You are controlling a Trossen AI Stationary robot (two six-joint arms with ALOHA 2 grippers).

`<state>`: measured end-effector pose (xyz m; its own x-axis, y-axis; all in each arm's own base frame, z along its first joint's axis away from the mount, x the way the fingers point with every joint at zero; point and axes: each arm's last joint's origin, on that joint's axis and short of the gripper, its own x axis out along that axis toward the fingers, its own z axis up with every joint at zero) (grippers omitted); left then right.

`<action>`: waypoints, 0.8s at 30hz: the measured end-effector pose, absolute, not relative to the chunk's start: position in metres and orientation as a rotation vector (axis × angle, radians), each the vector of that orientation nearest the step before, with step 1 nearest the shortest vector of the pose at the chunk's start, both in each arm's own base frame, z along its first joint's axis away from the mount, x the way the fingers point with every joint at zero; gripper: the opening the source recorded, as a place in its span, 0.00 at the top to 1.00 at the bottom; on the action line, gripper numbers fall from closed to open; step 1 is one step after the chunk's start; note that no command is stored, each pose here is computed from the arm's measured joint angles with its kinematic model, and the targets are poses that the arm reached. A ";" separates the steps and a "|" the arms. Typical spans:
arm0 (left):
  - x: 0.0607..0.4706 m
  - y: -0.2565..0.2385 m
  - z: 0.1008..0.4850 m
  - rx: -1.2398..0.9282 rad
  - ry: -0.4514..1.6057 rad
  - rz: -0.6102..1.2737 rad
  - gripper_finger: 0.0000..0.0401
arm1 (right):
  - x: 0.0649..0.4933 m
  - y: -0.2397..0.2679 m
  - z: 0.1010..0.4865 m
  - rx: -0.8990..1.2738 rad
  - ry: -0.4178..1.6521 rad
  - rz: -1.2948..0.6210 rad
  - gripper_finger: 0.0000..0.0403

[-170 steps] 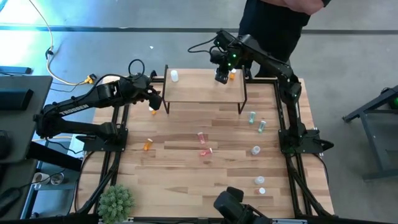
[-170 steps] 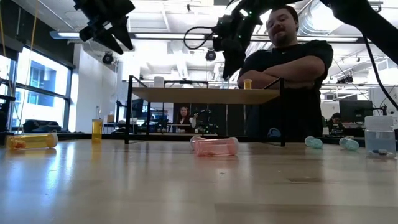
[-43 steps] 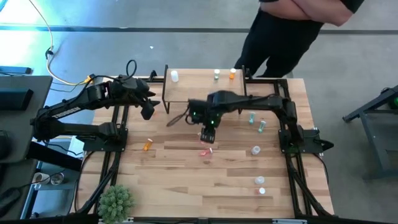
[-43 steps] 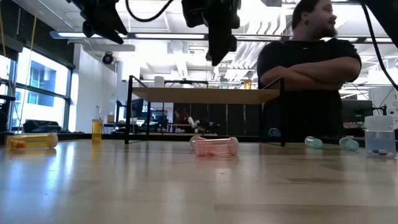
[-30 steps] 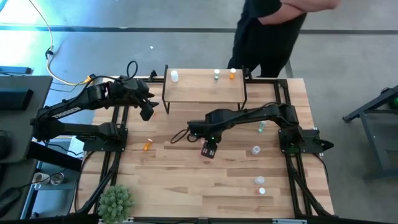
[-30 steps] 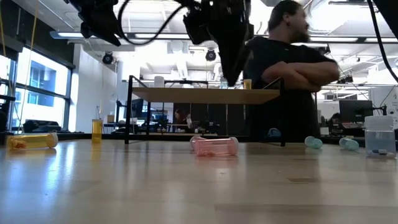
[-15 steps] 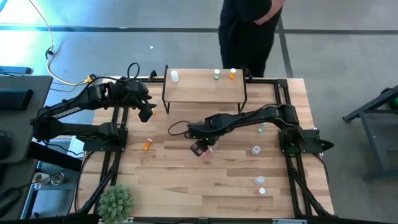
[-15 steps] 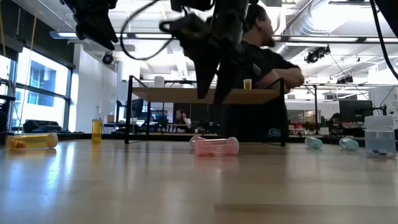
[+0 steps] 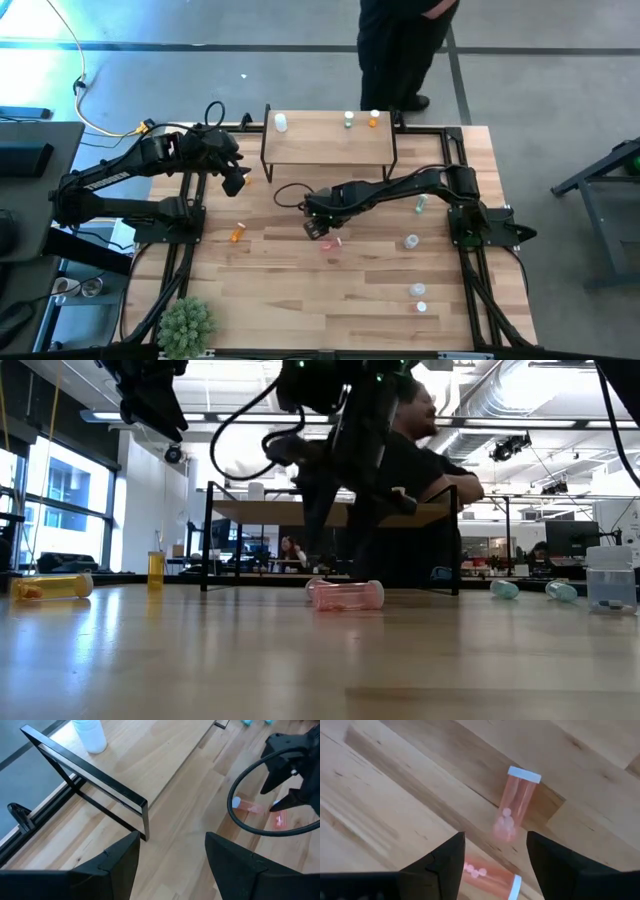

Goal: Pick and place medicine bottles onto shelf by color
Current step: Put the top pink pill bottle on the shelf

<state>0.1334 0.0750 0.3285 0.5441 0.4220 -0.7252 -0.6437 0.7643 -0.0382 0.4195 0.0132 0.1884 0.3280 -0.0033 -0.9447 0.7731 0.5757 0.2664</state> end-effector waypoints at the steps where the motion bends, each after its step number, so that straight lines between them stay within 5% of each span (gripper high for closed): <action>1: 0.133 0.075 0.329 -0.318 0.764 0.645 0.46 | 0.419 0.013 0.185 0.827 1.129 -0.592 0.49; 24: 0.133 0.076 0.329 -0.308 0.763 0.673 0.46 | 0.413 0.001 0.141 0.801 1.117 -0.574 0.50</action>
<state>0.1330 0.0758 0.3287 0.5292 0.4463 -0.7216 -0.6601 0.7509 -0.0196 0.4129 0.0014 0.1414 0.3466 -0.0135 -0.9379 0.7544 0.5982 0.2702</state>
